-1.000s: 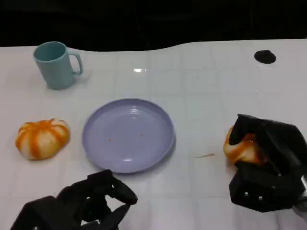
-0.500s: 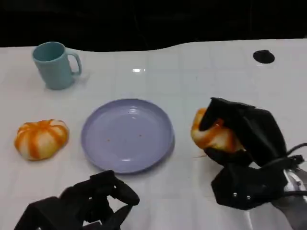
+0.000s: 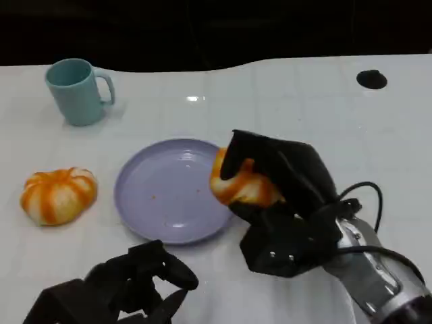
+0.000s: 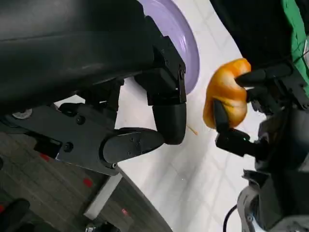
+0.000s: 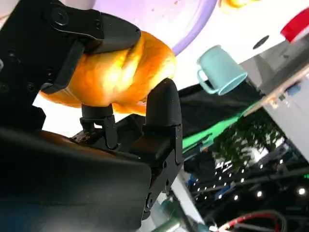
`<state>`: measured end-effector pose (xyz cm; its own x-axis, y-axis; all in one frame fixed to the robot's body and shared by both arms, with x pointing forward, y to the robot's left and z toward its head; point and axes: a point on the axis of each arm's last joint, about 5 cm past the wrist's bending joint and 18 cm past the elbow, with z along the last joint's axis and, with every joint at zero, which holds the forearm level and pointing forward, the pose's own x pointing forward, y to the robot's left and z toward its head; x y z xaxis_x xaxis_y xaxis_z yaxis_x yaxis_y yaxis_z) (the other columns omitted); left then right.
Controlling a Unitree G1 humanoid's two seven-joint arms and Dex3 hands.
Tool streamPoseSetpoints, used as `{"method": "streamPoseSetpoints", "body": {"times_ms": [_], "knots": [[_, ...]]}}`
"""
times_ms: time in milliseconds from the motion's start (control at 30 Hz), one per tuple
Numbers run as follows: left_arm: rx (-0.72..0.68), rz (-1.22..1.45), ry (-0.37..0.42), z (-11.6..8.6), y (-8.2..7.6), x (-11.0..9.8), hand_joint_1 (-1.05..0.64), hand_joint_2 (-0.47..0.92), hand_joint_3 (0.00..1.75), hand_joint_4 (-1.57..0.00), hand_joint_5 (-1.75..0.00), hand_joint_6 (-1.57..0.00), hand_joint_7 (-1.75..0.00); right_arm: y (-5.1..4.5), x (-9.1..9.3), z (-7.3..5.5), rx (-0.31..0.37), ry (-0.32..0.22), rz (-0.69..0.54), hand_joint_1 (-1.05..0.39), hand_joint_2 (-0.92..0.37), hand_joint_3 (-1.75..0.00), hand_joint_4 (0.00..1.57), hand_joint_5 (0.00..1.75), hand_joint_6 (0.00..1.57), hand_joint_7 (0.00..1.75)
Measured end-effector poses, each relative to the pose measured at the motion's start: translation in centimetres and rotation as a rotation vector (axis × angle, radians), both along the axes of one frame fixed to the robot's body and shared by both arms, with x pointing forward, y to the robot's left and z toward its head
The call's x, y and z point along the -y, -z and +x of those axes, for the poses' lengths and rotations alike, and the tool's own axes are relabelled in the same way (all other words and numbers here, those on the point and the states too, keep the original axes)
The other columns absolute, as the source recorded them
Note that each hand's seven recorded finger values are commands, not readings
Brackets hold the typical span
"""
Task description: Grasp the bread from the table and place it into the plate.
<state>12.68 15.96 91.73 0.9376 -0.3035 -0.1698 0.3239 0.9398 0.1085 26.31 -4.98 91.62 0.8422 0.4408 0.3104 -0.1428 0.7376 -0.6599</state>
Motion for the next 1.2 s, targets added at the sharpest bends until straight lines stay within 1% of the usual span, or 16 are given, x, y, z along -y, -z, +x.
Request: {"method": "streamPoseSetpoints", "body": {"times_ms": [267, 400, 433, 467, 500, 567, 600, 667, 700, 733, 767, 800, 833, 900, 1000, 1200], "knots": [[-0.002, 0.004, -0.001, -0.1, 0.0, 0.0, -0.25, 0.79, 0.67, -0.61, -1.75, -0.62, -1.29, 0.43, -3.1, 0.6, -0.006, -0.054, -0.008, -0.16, -0.28, -1.36, 0.97, 1.75, 0.71, 1.75], [-0.002, 0.002, -0.002, -0.1, 0.0, 0.1, -0.25, 0.79, 0.67, -0.61, -1.75, -0.62, -1.29, 0.55, -3.9, 1.0, -0.018, -0.059, -0.03, -0.18, -0.31, -1.32, 0.97, 1.75, 0.68, 1.72], [-0.002, 0.001, -0.002, -0.1, 0.0, 0.1, -0.24, 0.79, 0.67, -0.61, -1.75, -0.62, -1.29, 0.54, -4.1, 1.1, -0.023, -0.061, -0.036, -0.19, -0.34, -1.27, 0.95, 1.75, 0.7, 1.55], [-0.002, 0.001, -0.002, -0.1, 0.0, 0.1, -0.24, 0.8, 0.67, -0.61, -1.75, -0.62, -1.29, 0.49, -4.3, 1.2, -0.029, -0.062, -0.042, -0.19, -0.35, -1.24, 0.94, 1.75, 0.71, 1.47], [-0.002, 0.001, -0.002, -0.1, 0.0, 0.1, -0.24, 0.79, 0.68, -0.61, -1.75, -0.62, -1.3, 0.43, -4.5, 1.3, -0.035, -0.063, -0.05, -0.18, -0.37, -1.2, 0.92, 1.75, 0.75, 1.31], [-0.002, 0.0, -0.003, -0.1, 0.0, 0.1, -0.24, 0.79, 0.68, -0.61, -1.75, -0.62, -1.3, 0.23, -4.8, 1.5, -0.054, -0.069, -0.06, -0.17, -0.39, -1.17, 0.88, 1.75, 0.78, 1.16], [-0.002, 0.0, -0.003, -0.1, 0.0, 0.1, -0.23, 0.79, 0.68, -0.61, -1.75, -0.62, -1.3, 0.19, -4.8, 1.6, -0.072, -0.074, -0.065, -0.16, -0.45, -1.04, 0.75, 1.65, 0.77, 0.95], [-0.001, -0.001, -0.003, -0.1, 0.0, 0.1, -0.23, 0.8, 0.68, -0.61, -1.75, -0.62, -1.3, 0.06, -4.9, 1.9, -0.133, -0.1, -0.072, -0.17, -0.55, -0.82, 0.66, 1.47, 0.81, 0.61], [-0.001, -0.001, -0.003, -0.1, 0.0, 0.1, -0.23, 0.79, 0.69, -0.61, -1.75, -0.62, -1.3, 0.05, -4.9, 1.9, -0.163, -0.114, -0.081, -0.22, -0.59, -0.72, 0.47, 1.2, 0.72, 0.44], [0.0, -0.001, -0.002, -0.1, 0.0, 0.1, -0.23, 0.79, 0.69, -0.61, -1.75, -0.62, -1.3, 0.05, -4.9, 2.0, -0.189, -0.135, -0.098, -0.25, -0.65, -0.6, 0.42, 0.92, 0.68, 0.29], [0.0, -0.001, -0.002, -0.1, 0.0, 0.1, -0.23, 0.79, 0.69, -0.61, -1.75, -0.62, -1.3, 0.05, -4.9, 2.1, -0.214, -0.158, -0.119, -0.26, -0.67, -0.55, 0.4, 0.81, 0.67, 0.23], [0.0, -0.001, -0.002, -0.1, 0.0, 0.1, -0.23, 0.79, 0.69, -0.61, -1.75, -0.62, -1.3, 0.03, -4.9, 2.1, -0.231, -0.177, -0.13, -0.38, -0.74, -0.45, 0.22, 0.64, 0.51, 0.13], [-0.001, -0.001, -0.003, -0.1, 0.1, 0.1, -0.22, 0.79, 0.69, -0.61, -1.75, -0.62, -1.3, -0.05, -4.8, 2.2, -0.244, -0.194, -0.152, -0.48, -0.85, -0.29, 0.09, 0.43, 0.36, 0.06], [0.0, -0.001, -0.002, -0.1, 0.1, 0.1, -0.21, 0.79, 0.69, -0.61, -1.75, -0.62, -1.3, -0.33, -4.6, 2.5, -0.273, -0.231, -0.215, -0.57, -0.9, -0.22, 0.02, 0.24, 0.24, 0.02], [-0.001, -0.003, -0.003, 0.0, 0.1, 0.1, -0.21, 0.79, 0.7, -0.61, -1.75, -0.62, -1.3, -0.71, -4.5, 2.6, -0.3, -0.261, -0.285, -0.64, -0.92, -0.22, 0.0, 0.13, 0.18, 0.0], [-0.003, 0.002, -0.002, 0.0, 0.3, 0.2, -0.23, 0.78, 0.7, -0.62, -1.75, -0.62, -1.3, -1.37, -4.3, 2.7, -0.297, -0.275, -0.327, -0.69, -0.92, -0.28, 0.0, 0.08, 0.15, 0.0]]}}
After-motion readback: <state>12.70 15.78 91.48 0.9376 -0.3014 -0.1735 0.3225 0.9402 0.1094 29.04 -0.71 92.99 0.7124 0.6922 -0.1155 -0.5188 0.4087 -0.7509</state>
